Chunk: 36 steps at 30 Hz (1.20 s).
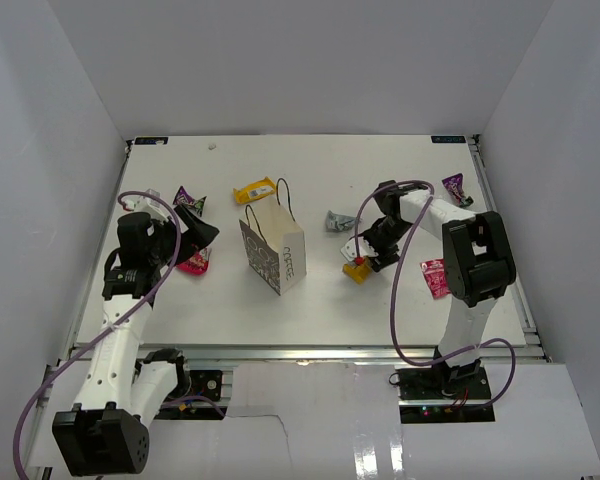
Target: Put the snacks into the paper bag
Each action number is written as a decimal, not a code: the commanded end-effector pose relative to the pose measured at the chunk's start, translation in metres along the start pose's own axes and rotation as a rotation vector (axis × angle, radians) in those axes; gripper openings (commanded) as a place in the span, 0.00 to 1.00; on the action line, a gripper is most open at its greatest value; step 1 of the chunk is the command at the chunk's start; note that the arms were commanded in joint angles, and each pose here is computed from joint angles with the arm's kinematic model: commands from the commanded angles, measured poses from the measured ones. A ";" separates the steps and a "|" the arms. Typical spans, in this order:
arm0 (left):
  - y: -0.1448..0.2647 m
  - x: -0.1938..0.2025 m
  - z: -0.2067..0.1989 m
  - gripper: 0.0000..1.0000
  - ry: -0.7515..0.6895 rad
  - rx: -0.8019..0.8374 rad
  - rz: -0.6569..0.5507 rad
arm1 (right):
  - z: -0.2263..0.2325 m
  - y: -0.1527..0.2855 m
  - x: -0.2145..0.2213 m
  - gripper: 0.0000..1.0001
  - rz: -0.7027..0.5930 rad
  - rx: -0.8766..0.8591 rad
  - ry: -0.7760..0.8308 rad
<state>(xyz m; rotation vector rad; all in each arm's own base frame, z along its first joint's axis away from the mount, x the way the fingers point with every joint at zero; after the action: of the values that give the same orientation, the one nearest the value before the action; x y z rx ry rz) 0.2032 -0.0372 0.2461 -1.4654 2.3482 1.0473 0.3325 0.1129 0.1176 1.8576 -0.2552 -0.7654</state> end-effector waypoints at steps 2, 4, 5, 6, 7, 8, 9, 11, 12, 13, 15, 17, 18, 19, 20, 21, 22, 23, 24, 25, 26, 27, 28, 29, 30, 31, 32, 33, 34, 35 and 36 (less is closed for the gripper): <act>-0.001 -0.003 -0.005 0.98 0.005 0.022 0.001 | -0.002 -0.007 -0.009 0.60 0.008 -0.003 0.009; -0.002 -0.002 -0.003 0.98 0.008 0.020 0.001 | 0.000 -0.010 -0.011 0.56 0.010 0.004 0.001; -0.001 -0.002 -0.003 0.98 0.007 0.024 0.001 | 0.002 -0.010 -0.012 0.50 0.010 0.009 -0.021; -0.001 -0.001 -0.002 0.98 0.008 0.021 0.002 | 0.001 -0.008 -0.013 0.47 0.009 0.017 -0.036; -0.001 0.000 -0.001 0.98 0.008 0.021 0.002 | 0.001 -0.007 -0.014 0.38 0.007 0.026 -0.057; 0.000 0.001 -0.001 0.98 0.008 0.021 0.000 | 0.001 -0.004 -0.017 0.34 -0.004 0.045 -0.115; 0.000 0.002 -0.001 0.98 0.009 0.020 0.002 | -0.001 0.001 -0.017 0.31 -0.012 0.072 -0.157; 0.001 0.004 0.002 0.98 0.013 0.018 0.000 | -0.005 0.011 -0.026 0.24 -0.113 0.152 -0.298; 0.000 0.006 0.004 0.98 0.018 0.014 0.003 | -0.005 0.023 -0.025 0.23 -0.151 0.197 -0.341; 0.000 0.008 0.005 0.98 0.025 0.014 0.010 | -0.001 0.028 -0.032 0.22 -0.204 0.204 -0.385; -0.002 0.012 0.010 0.98 0.037 0.008 0.020 | 0.002 0.048 -0.048 0.20 -0.308 0.293 -0.428; -0.004 0.015 0.013 0.98 0.046 0.009 0.031 | 0.007 0.066 -0.072 0.19 -0.388 0.373 -0.412; -0.004 0.016 0.014 0.98 0.048 0.010 0.032 | 0.009 0.074 -0.083 0.18 -0.421 0.394 -0.441; -0.005 0.016 0.014 0.98 0.048 0.013 0.033 | 0.006 0.085 -0.092 0.17 -0.455 0.425 -0.443; -0.007 0.016 0.015 0.98 0.049 0.013 0.035 | 0.002 0.102 -0.108 0.15 -0.514 0.483 -0.417; -0.008 0.016 0.015 0.98 0.050 0.012 0.039 | -0.002 0.111 -0.118 0.14 -0.546 0.504 -0.420; -0.009 0.016 0.015 0.98 0.050 0.011 0.040 | -0.004 0.121 -0.130 0.14 -0.605 0.501 -0.521; -0.010 0.015 0.014 0.98 0.052 0.019 0.038 | -0.018 0.141 -0.140 0.13 -0.624 0.589 -0.455; -0.011 0.015 0.014 0.98 0.056 0.017 0.042 | -0.025 0.147 -0.152 0.12 -0.649 0.606 -0.462; -0.012 0.015 0.014 0.98 0.059 0.019 0.042 | -0.028 0.153 -0.165 0.12 -0.711 0.594 -0.601; -0.013 0.014 0.014 0.98 0.060 0.026 0.043 | -0.030 0.158 -0.174 0.12 -0.716 0.632 -0.618; -0.014 0.014 0.014 0.98 0.060 0.028 0.043 | -0.046 0.166 -0.188 0.13 -0.739 0.701 -0.535; -0.015 0.015 0.014 0.98 0.062 0.028 0.047 | -0.050 0.168 -0.199 0.13 -0.782 0.698 -0.618; -0.015 0.015 0.015 0.98 0.062 0.028 0.049 | -0.058 0.168 -0.202 0.13 -0.778 0.734 -0.661; -0.015 0.016 0.015 0.98 0.063 0.027 0.052 | -0.070 0.174 -0.216 0.14 -0.806 0.755 -0.646; -0.014 0.016 0.015 0.98 0.062 0.030 0.050 | -0.080 0.172 -0.216 0.14 -0.815 0.775 -0.758; -0.013 0.016 0.015 0.98 0.063 0.031 0.047 | -0.090 0.178 -0.230 0.14 -0.836 0.789 -0.752; -0.012 0.017 0.015 0.98 0.063 0.036 0.044 | -0.099 0.181 -0.235 0.15 -0.849 0.817 -0.765; -0.011 0.018 0.016 0.98 0.066 0.037 0.039 | -0.110 0.179 -0.233 0.15 -0.834 0.874 -0.821; -0.010 0.019 0.016 0.98 0.068 0.038 0.036 | -0.118 0.181 -0.247 0.15 -0.866 0.889 -0.856; -0.008 0.019 0.016 0.98 0.070 0.044 0.033 | -0.126 0.185 -0.252 0.15 -0.883 0.943 -0.853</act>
<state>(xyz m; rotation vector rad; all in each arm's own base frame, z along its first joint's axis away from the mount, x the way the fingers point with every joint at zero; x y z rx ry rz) 0.2012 -0.0418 0.2160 -1.4723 2.4450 1.0194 0.2411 0.2373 0.3650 2.2862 -0.3152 -2.1048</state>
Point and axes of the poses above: each gripper's point midway between its finger pads, its own y axis back along the fingers, its own z axis along the line the jaws close on, x = y × z, the point moved 10 cm from there along y, back along the fingers, and after that the axes turned 13 degrees about y, right-handed, at the moved point
